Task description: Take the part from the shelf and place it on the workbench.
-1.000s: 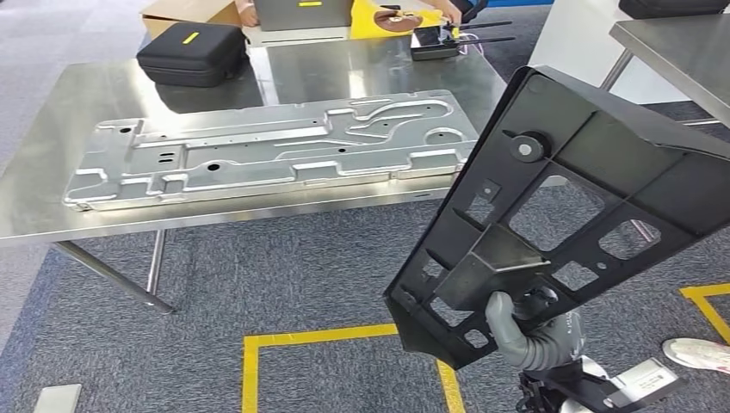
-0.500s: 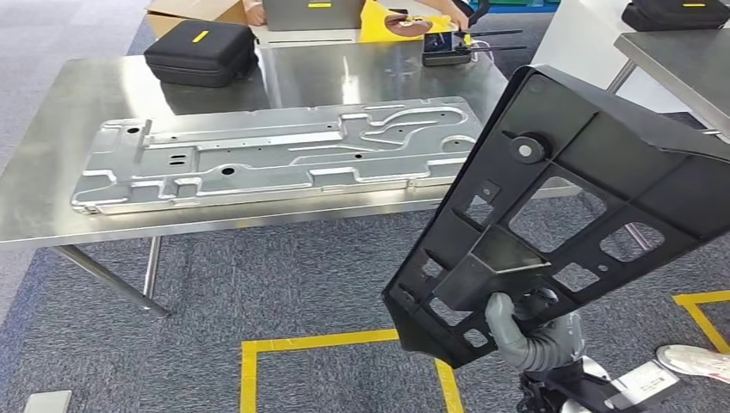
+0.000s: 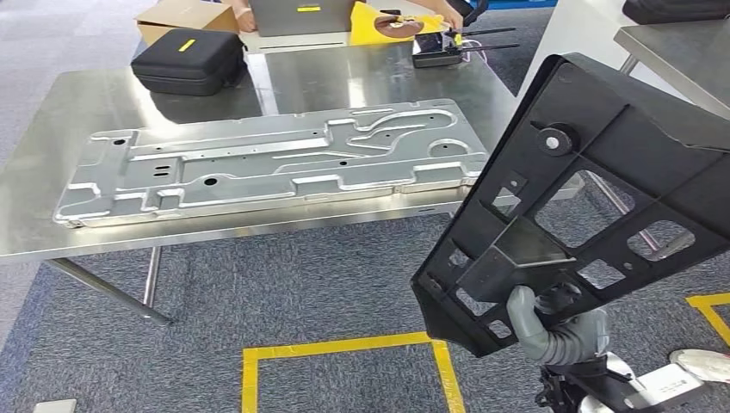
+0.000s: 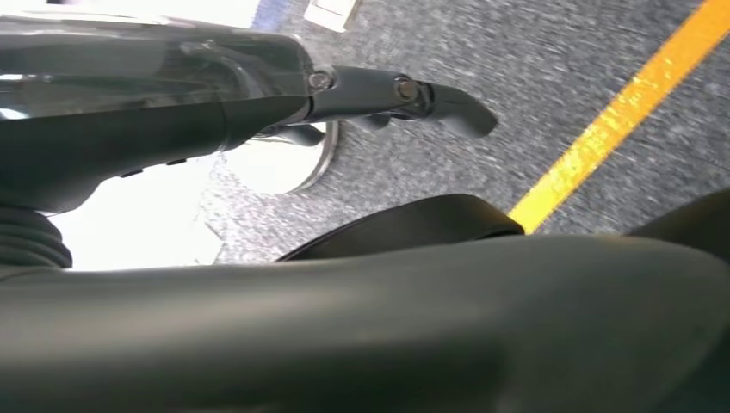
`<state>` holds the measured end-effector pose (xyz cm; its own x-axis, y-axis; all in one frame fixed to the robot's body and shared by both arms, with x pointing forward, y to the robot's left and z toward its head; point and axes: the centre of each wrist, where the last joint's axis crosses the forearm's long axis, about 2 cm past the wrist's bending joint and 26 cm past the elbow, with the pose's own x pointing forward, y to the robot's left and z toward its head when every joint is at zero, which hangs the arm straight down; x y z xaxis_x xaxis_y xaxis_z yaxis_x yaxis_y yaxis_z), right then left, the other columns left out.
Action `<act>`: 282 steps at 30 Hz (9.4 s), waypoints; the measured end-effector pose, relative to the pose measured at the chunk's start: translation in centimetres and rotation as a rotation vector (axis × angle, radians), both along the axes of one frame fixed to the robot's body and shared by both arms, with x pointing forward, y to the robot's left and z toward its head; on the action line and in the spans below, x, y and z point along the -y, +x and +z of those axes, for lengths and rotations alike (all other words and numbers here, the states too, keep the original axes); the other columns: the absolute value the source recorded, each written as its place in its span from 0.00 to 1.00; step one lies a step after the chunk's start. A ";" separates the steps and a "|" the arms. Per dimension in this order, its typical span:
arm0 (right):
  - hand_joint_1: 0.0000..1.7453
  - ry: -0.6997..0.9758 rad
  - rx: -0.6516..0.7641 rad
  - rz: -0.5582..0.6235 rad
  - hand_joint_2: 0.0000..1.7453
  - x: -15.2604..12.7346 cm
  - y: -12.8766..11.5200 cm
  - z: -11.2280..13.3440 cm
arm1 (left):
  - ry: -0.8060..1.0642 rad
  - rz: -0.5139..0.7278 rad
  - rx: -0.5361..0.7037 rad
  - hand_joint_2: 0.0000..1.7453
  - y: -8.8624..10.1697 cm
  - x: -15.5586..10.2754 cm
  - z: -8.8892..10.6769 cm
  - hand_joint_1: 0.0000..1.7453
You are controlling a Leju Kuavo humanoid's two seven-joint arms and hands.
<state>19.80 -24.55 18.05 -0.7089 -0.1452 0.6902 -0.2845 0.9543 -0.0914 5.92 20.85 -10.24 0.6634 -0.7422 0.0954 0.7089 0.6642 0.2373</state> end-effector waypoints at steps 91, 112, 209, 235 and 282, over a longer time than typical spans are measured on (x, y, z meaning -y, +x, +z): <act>1.00 -1.240 0.164 -1.172 1.00 20.0 10.1 8.9 | -0.002 -0.033 -0.009 1.00 0.1 -0.1 0.0 0.00; 1.00 -1.746 0.131 -1.329 1.00 29.4 16.3 17.0 | -0.009 -0.083 0.003 1.00 0.9 0.2 0.2 0.00; 1.00 -1.787 -0.026 -1.208 1.00 28.9 18.2 10.3 | 0.000 -0.083 -0.005 1.00 0.7 -0.1 0.1 0.00; 1.00 -1.791 -0.015 -1.151 1.00 26.2 21.3 10.6 | -0.011 -0.101 -0.005 1.00 1.2 0.3 0.2 0.00; 1.00 -1.625 0.106 -0.877 1.00 5.4 26.0 3.9 | -0.009 -0.129 -0.014 1.00 1.6 0.7 0.3 0.00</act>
<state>45.79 -29.91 21.92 -0.2497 0.9240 -0.2898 0.2507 -0.2274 -0.9410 7.50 20.18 -9.90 0.5635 -0.8207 0.0939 0.7919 0.5691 0.2215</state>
